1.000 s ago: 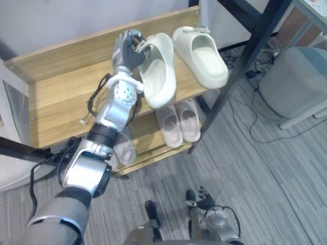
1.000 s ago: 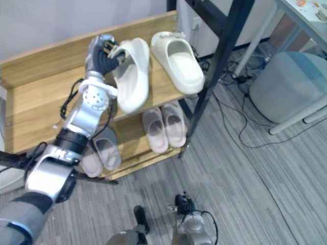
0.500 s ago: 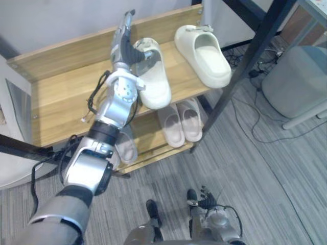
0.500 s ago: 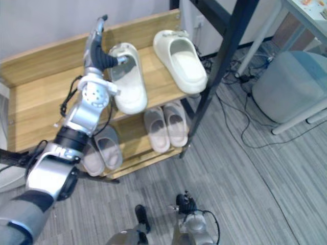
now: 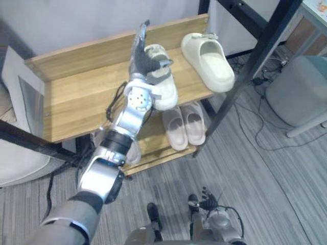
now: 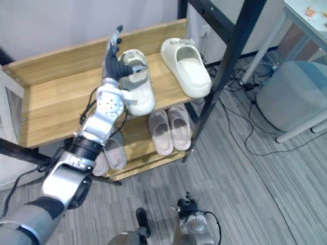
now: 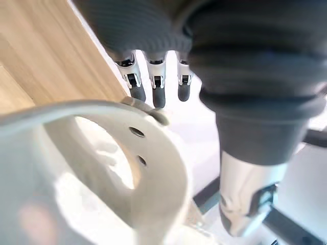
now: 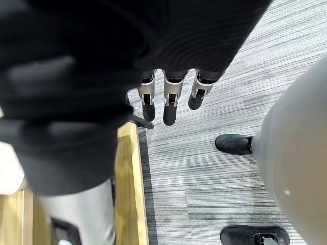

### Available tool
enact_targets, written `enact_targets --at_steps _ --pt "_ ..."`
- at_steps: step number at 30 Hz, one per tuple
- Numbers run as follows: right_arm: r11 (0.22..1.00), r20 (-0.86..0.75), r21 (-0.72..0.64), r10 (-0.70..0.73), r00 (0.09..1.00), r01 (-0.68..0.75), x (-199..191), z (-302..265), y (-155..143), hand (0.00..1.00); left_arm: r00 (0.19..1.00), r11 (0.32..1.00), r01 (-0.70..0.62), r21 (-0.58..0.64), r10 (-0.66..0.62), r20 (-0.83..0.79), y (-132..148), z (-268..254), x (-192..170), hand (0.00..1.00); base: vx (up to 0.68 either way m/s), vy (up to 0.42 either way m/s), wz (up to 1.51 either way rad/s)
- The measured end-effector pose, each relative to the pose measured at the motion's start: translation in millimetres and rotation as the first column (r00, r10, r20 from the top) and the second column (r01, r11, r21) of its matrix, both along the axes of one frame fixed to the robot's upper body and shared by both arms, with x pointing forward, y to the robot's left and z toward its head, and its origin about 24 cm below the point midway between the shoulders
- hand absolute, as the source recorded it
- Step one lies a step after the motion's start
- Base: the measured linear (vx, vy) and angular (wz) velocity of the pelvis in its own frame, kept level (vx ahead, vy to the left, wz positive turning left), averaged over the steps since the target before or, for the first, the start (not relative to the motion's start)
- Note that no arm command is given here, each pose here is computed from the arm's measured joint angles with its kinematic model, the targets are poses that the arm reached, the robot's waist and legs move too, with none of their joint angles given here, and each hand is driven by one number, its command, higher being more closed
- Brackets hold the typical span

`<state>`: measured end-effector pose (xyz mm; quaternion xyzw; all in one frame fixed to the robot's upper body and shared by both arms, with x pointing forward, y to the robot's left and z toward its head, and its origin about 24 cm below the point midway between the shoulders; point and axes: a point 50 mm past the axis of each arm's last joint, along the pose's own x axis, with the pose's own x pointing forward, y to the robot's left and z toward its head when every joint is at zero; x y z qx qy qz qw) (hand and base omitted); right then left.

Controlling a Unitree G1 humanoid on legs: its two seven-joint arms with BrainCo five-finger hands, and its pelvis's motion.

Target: Organize the slippers on the shoe rack

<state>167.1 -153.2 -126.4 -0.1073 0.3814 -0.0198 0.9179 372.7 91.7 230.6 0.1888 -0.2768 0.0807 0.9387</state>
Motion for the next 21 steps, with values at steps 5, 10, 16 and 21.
enact_targets --at_steps 5,10,16,21 --pt "1.0 -0.019 -0.006 -0.004 1.0 0.004 -2 -2 -2 0.0 0.996 0.985 0.081 -0.154 -0.084 -0.017 -11 -16 -13 0.0 0.01 -0.002 0.17" --pt "1.0 -0.044 -0.005 -0.009 0.999 0.009 -6 -5 -3 0.0 0.989 0.957 0.133 -0.257 -0.144 -0.024 -18 -27 -24 0.0 0.01 0.01 0.17" --pt "0.999 -0.068 0.018 -0.03 0.997 0.031 -13 -8 0 0.0 0.981 0.924 0.164 -0.345 -0.19 -0.041 -21 -42 -35 0.0 0.0 0.003 0.13" --pt "0.999 -0.092 0.018 -0.029 0.995 0.031 -20 -11 1 0.0 0.956 0.89 0.211 -0.404 -0.274 -0.103 -34 -62 -43 0.0 0.0 0.004 0.06"
